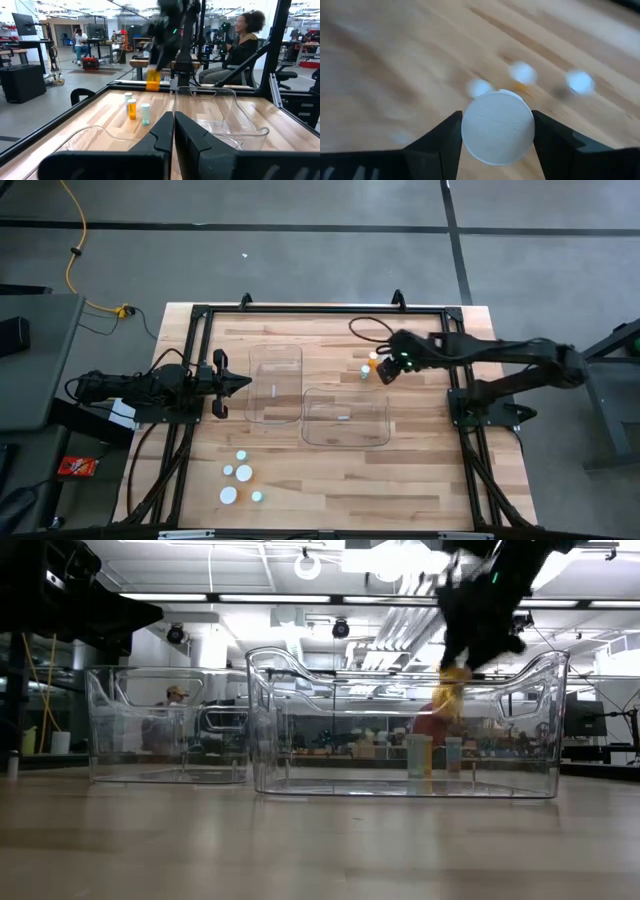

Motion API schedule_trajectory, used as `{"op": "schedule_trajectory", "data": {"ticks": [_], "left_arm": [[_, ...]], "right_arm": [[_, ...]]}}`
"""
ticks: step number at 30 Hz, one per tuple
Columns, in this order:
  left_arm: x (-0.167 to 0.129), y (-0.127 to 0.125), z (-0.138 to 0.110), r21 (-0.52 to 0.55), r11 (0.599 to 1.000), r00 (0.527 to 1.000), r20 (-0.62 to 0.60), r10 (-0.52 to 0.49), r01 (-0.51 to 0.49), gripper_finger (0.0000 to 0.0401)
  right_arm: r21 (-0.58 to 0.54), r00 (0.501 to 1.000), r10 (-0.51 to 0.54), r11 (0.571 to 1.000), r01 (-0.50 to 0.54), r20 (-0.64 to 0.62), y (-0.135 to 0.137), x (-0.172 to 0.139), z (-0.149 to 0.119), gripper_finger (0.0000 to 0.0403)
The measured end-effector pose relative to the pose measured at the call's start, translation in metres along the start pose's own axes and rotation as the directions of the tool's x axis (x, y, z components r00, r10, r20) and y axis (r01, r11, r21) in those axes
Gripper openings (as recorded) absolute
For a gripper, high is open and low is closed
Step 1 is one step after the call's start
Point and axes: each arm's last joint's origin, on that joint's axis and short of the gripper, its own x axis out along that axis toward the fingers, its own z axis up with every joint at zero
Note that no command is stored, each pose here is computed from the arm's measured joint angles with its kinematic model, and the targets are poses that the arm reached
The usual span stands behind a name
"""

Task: Pick and place medicine bottles into bin by pill shape (circle, oval)
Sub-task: Put the top orange capsule bottle into the right transparent bin

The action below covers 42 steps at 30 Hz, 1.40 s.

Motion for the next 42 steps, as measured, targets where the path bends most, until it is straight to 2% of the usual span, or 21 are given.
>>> {"op": "schedule_trajectory", "data": {"ticks": [2, 5, 7, 9, 14, 18, 20, 21, 23, 26, 28, 30, 32, 36, 42], "left_arm": [[0.0, 0.0, 0.0, 0.0, 1.0, 1.0, 0.0, 0.0, 0.0, 0.0005], [0.0, 0.0, 0.0, 0.0, 1.0, 1.0, 0.0, 0.0, 0.0, 0.0005], [0.0, 0.0, 0.0, 0.0, 1.0, 1.0, 0.0, 0.0, 0.0, 0.0005], [0.0, 0.0, 0.0, 0.0, 1.0, 1.0, 0.0, 0.0, 0.0, 0.0005], [0.0, 0.0, 0.0, 0.0, 1.0, 1.0, 0.0, 0.0, 0.0, 0.0005], [0.0, 0.0, 0.0, 0.0, 1.0, 1.0, 0.0, 0.0, 0.0, 0.0005], [0.0, 0.0, 0.0, 0.0, 1.0, 1.0, 0.0, 0.0, 0.0, 0.0005], [0.0, 0.0, 0.0, 0.0, 1.0, 1.0, 0.0, 0.0, 0.0, 0.0005], [0.0, 0.0, 0.0, 0.0, 1.0, 1.0, 0.0, 0.0, 0.0, 0.0005], [0.0, 0.0, 0.0, 0.0, 1.0, 1.0, 0.0, 0.0, 0.0, 0.0005], [0.0, 0.0, 0.0, 0.0, 1.0, 1.0, -0.001, 0.0, 0.0, 0.0005], [0.0, 0.0, 0.0, 0.0, 1.0, 1.0, 0.0, 0.0, 0.0, 0.0005], [0.0, 0.0, 0.0, 0.0, 1.0, 1.0, 0.0, 0.0, 0.0, 0.0005], [0.0, 0.0, 0.0, 0.0, 1.0, 1.0, 0.0, 0.0, 0.0, 0.0005], [0.0, 0.0, 0.0, 0.0, 1.0, 1.0, 0.0, 0.0, 0.0, 0.0005]], "right_arm": [[-0.045, 0.987, 0.131, 0.991, -0.127, 0.089, 0.01, -0.019, 0.0, 0.0187], [-0.119, 0.938, 0.291, 0.955, -0.272, 0.187, 0.026, -0.039, 0.0, 0.0186], [-0.163, 0.905, 0.371, 0.926, -0.342, 0.21, 0.036, -0.046, -0.002, 0.0186], [-0.2, 0.9, 0.398, 0.91, -0.363, 0.178, 0.048, -0.049, -0.004, 0.0186], [-0.378, 0.946, 0.324, 0.875, -0.303, -0.01, 0.082, -0.049, -0.003, 0.0186], [-0.517, 0.963, 0.236, 0.813, -0.268, -0.128, 0.106, -0.038, -0.006, 0.0187], [-0.552, 0.966, 0.181, 0.794, -0.255, -0.187, 0.114, -0.028, -0.011, 0.0191], [-0.55, 0.966, 0.149, 0.799, -0.244, -0.212, 0.117, -0.022, -0.013, 0.0192], [-0.487, 0.963, 0.091, 0.848, -0.208, -0.253, 0.121, -0.011, -0.019, 0.0193], [-0.299, 0.959, 0.049, 0.945, -0.135, -0.278, 0.126, 0.005, -0.024, 0.0193], [-0.176, 0.956, 0.017, 0.982, -0.071, -0.292, 0.129, 0.016, -0.027, 0.0193], [-0.064, 0.951, -0.014, 0.998, -0.006, -0.308, 0.131, 0.026, -0.031, 0.0194], [0.042, 0.946, -0.048, 0.997, 0.065, -0.32, 0.132, 0.036, -0.035, 0.0194], [0.202, 0.932, -0.106, 0.962, 0.184, -0.346, 0.135, 0.055, -0.043, 0.0194], [0.293, 0.916, -0.232, 0.896, 0.333, -0.328, 0.14, 0.076, -0.048, 0.0195]]}}
